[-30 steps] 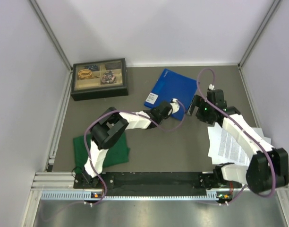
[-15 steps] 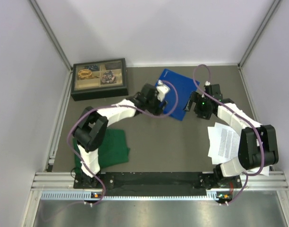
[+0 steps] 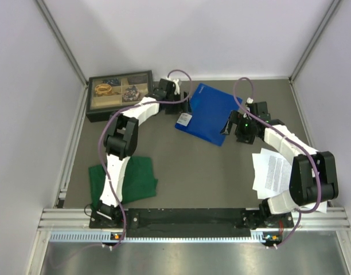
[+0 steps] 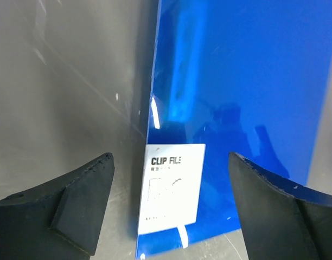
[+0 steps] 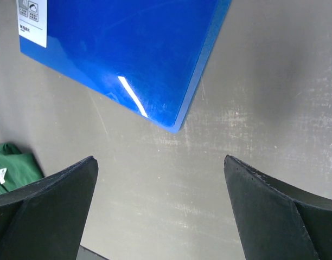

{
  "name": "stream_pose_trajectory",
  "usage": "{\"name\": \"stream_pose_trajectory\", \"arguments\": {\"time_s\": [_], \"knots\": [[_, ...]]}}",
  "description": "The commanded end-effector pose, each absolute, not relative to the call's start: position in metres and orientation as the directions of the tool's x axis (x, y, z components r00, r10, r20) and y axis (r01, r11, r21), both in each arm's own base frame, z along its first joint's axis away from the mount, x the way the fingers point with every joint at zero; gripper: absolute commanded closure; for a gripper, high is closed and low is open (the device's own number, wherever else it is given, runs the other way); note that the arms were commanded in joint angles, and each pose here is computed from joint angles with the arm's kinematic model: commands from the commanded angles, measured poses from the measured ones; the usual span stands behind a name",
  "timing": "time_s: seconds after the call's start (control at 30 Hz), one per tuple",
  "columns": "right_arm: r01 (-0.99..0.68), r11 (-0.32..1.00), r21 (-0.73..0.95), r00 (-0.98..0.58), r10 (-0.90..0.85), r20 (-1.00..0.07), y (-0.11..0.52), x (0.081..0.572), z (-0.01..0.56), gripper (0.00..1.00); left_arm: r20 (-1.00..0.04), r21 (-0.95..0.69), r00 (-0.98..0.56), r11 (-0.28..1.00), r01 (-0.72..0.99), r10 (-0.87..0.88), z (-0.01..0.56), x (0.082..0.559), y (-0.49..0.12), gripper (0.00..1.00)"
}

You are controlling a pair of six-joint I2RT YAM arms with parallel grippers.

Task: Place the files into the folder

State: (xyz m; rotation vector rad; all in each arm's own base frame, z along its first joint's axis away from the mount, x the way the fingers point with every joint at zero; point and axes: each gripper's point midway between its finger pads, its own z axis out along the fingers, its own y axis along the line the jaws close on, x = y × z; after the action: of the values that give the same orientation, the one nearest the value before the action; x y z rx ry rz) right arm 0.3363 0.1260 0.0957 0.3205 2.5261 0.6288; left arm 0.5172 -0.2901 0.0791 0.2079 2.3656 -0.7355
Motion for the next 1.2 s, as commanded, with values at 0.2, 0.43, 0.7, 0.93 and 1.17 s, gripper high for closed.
{"name": "stream_pose_trajectory", "arguments": {"time_s": [0.2, 0.43, 0.7, 0.93, 1.17], "knots": [[0.106, 0.886, 0.452, -0.812, 0.340, -0.475, 0.113, 0.330, 0.104, 0.01, -0.483, -0.525, -0.868, 0.831, 0.185, -0.111, 0.041, 0.481, -0.307, 0.11], [0.169, 0.882, 0.440, -0.804, 0.381, -0.456, 0.106, 0.321, 0.098, 0.01, -0.349, -0.636, -0.914, 0.768, 0.068, -0.208, 0.033, 0.426, -0.328, 0.31], [0.288, 0.763, 0.578, -0.761, 0.549, -0.346, 0.098, 0.298, 0.084, 0.01, -0.321, -0.763, -0.926, 0.633, 0.129, -0.199, 0.066, 0.342, -0.419, 0.32], [0.326, 0.652, 0.685, -0.708, 0.648, -0.280, 0.084, 0.280, 0.070, 0.02, -0.293, -0.769, -0.943, 0.625, 0.135, -0.158, 0.060, 0.305, -0.452, 0.25], [0.249, 0.580, 0.775, -0.688, 0.670, -0.280, 0.073, 0.290, 0.078, 0.28, -0.371, -0.739, -0.923, 0.636, 0.223, -0.108, 0.078, 0.298, -0.440, 0.30]]}}
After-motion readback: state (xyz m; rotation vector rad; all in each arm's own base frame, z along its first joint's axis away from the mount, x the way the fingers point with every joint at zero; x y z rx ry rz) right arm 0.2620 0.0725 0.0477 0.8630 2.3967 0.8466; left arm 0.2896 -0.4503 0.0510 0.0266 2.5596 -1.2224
